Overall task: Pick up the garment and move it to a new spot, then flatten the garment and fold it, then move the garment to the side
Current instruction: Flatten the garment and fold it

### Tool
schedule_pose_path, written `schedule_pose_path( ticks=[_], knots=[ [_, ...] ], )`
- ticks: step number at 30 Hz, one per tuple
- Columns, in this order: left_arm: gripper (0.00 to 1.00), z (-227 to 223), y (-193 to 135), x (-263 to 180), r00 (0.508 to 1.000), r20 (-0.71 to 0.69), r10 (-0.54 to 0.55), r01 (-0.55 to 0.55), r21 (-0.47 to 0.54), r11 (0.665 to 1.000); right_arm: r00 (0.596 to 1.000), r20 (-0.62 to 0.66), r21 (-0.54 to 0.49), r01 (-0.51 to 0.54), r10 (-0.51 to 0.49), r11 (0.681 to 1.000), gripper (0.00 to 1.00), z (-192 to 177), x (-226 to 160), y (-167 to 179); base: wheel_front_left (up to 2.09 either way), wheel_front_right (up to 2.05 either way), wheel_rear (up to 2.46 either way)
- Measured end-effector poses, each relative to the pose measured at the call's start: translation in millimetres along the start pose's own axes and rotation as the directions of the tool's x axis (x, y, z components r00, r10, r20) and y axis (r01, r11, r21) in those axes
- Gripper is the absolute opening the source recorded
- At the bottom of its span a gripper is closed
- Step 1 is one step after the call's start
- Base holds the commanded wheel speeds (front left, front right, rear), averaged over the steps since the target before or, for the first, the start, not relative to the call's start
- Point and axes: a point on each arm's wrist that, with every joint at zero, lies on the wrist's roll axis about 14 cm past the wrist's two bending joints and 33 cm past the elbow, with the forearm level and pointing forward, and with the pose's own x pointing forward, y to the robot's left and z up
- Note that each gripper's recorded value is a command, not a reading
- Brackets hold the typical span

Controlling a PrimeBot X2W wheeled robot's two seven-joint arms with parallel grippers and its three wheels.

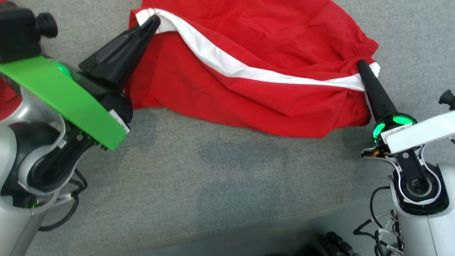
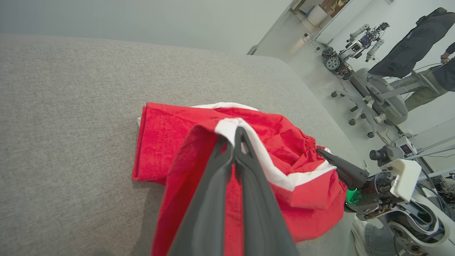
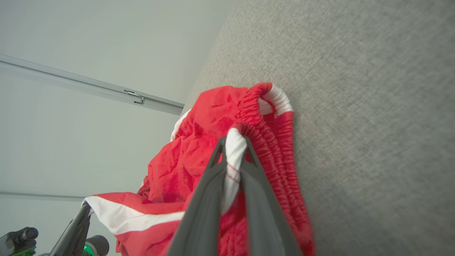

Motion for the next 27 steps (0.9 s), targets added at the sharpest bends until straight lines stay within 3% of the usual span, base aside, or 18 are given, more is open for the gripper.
schedule_pose_path(
  ticks=[7, 27],
  knots=[
    [0.0, -4, 15, 26, 0.998, -0.062, 0.013, -0.014, -0.013, 1.0, 1.0, 0.02, 0.005, -0.016, 0.016, 1.0, 0.0, 8, 7, 5, 0.0, 0.0, 0.0],
    [0.0, 21, -10, 37, 0.999, -0.053, 0.01, -0.009, 0.007, 1.0, 0.988, 0.149, 0.03, -0.046, 0.041, 0.998, 0.0, 44, -8, 22, 0.0, 0.0, 0.0]
  ],
)
